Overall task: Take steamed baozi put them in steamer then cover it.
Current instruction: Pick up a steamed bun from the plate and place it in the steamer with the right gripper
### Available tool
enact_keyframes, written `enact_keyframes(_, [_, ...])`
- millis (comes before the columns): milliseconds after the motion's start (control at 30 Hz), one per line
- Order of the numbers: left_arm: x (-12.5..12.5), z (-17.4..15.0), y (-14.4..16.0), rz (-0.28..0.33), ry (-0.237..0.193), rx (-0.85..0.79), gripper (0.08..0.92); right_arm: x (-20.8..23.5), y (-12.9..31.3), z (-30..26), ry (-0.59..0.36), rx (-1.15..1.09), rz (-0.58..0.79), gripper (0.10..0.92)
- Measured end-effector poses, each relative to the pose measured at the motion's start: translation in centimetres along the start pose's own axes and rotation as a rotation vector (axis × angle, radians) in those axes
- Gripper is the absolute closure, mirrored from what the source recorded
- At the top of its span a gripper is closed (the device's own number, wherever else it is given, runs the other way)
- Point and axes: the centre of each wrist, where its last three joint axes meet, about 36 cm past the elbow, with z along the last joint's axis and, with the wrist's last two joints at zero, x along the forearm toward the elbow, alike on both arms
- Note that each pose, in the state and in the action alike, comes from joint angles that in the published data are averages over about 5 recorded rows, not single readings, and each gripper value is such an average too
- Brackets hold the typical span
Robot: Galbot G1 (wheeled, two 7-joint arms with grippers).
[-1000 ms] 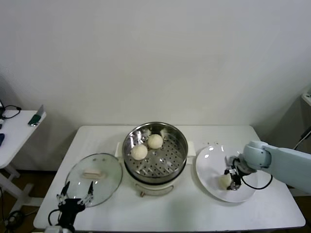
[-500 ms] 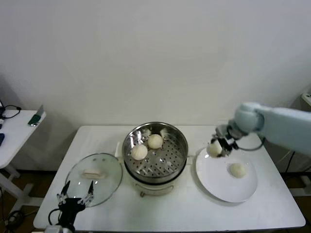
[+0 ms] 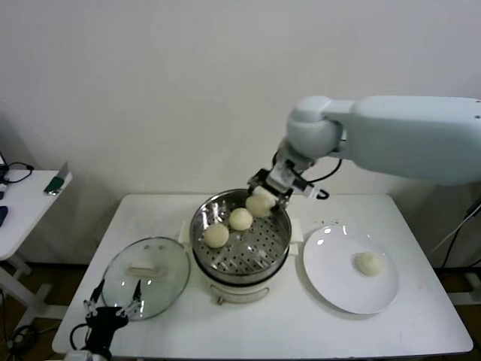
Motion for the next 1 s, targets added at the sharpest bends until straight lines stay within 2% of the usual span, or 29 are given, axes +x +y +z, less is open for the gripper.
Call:
enact_keyframes(333, [0.0,-0.2,0.1,-0.003,-0.007,0.001,0.177,-5.7,-0.3,-3.3,-0.029,0.162,-0.080,0.369])
enact_keyframes(667, [0.0,-0.1,0.2,-0.007,-0.008,0.002,0.177,-10.7,0.0,-4.5,-0.046,0.211,-0.113,0.367])
enact_keyframes(767, [0.0,-0.1,0.2,-0.009,-0.009,0.001,0.177,-11.6,-0.1,-4.7,-0.048,0.214,-0.111,0.333])
enact_keyframes(933, [0.0,-0.2,0.2,-0.010,-0.012,0.001,0.177,-12.3,-0.1,-4.4,-0.044,0.212,-0.101,0.221])
enact_keyframes(1000, [0.0,-0.3,0.2,-0.010,-0.014,0.002,0.177,-12.2,-0.1,-4.1,-0.043,0.209,-0.098,0.206])
